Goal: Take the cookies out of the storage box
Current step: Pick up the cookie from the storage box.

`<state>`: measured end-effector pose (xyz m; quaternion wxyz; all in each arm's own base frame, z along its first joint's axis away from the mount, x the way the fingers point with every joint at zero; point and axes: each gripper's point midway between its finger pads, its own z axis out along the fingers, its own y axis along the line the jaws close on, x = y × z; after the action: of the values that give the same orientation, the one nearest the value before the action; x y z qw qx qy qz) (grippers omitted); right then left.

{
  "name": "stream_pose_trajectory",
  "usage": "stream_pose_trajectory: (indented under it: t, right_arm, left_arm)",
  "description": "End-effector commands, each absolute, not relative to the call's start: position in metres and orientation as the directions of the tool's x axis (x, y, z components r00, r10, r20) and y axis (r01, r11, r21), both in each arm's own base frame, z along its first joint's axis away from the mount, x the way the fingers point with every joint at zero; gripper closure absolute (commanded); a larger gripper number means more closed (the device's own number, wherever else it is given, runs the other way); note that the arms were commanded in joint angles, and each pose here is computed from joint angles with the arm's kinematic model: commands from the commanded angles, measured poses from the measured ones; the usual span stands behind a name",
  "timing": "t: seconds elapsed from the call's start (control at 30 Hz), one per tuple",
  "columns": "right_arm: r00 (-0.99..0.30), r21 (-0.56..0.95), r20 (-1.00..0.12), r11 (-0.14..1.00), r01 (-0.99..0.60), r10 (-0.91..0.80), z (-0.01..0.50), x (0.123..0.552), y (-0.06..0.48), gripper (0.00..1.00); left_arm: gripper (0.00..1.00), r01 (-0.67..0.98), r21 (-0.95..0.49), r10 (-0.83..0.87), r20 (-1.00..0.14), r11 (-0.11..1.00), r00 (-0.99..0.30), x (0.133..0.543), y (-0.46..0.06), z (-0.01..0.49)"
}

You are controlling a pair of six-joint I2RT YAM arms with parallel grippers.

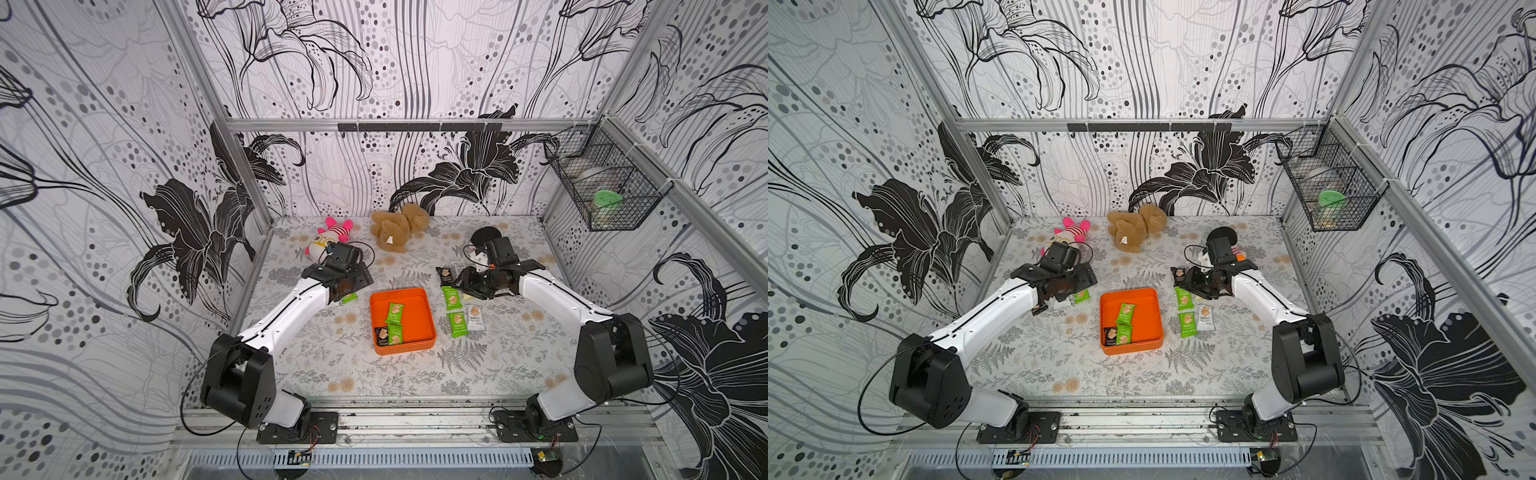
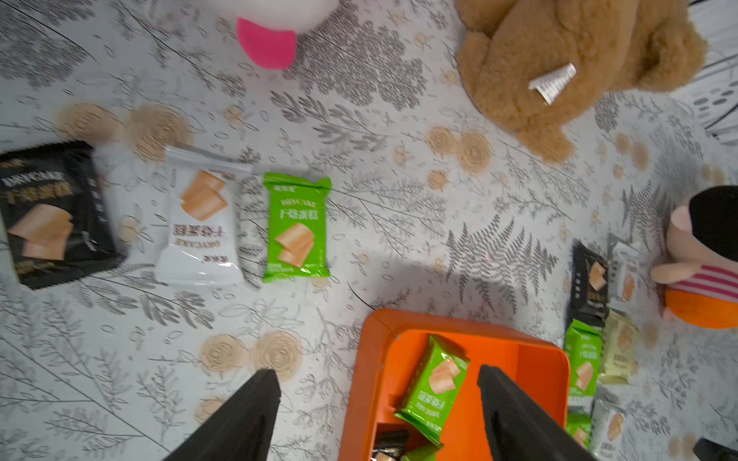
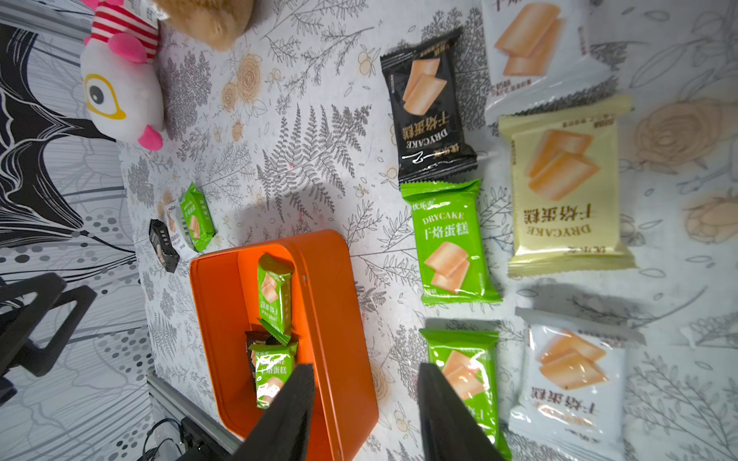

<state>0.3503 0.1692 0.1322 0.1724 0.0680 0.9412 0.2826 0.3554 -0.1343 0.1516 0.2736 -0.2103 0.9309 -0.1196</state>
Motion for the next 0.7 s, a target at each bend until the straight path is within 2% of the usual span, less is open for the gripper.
stream_pose_trajectory:
  t: [0.0,0.17,0.37,0.67]
  right_arm:
    - [-0.935,0.544,-0.297,0.839,0.000,0.193,0.136,0.336,0.168,0.52]
    - [-0.934,0.539,-0.305,0.842,-0.008,0.186,0.137,0.327,0.164,0.52]
    - [-0.933,0.532,-0.310,0.847,-0.011,0.183,0.138,0.319,0.161,0.52]
    - [-0.933,0.505,-0.310,0.863,0.002,0.184,0.136,0.311,0.153,0.52]
  left_arm:
    - [0.18,-0.313,-0.347,-0.453,-0.466,0.884,-0.761,0.354,-0.162,0.153]
    - [0.17,-0.238,-0.268,-0.343,-0.478,0.934,-0.809,0.344,-0.202,0.139]
    - [0.15,-0.153,-0.202,-0.230,-0.442,0.967,-0.867,0.337,-0.239,0.110]
    - [0.16,-0.032,0.006,-0.027,-0.402,0.999,-0.915,0.346,-0.238,0.075]
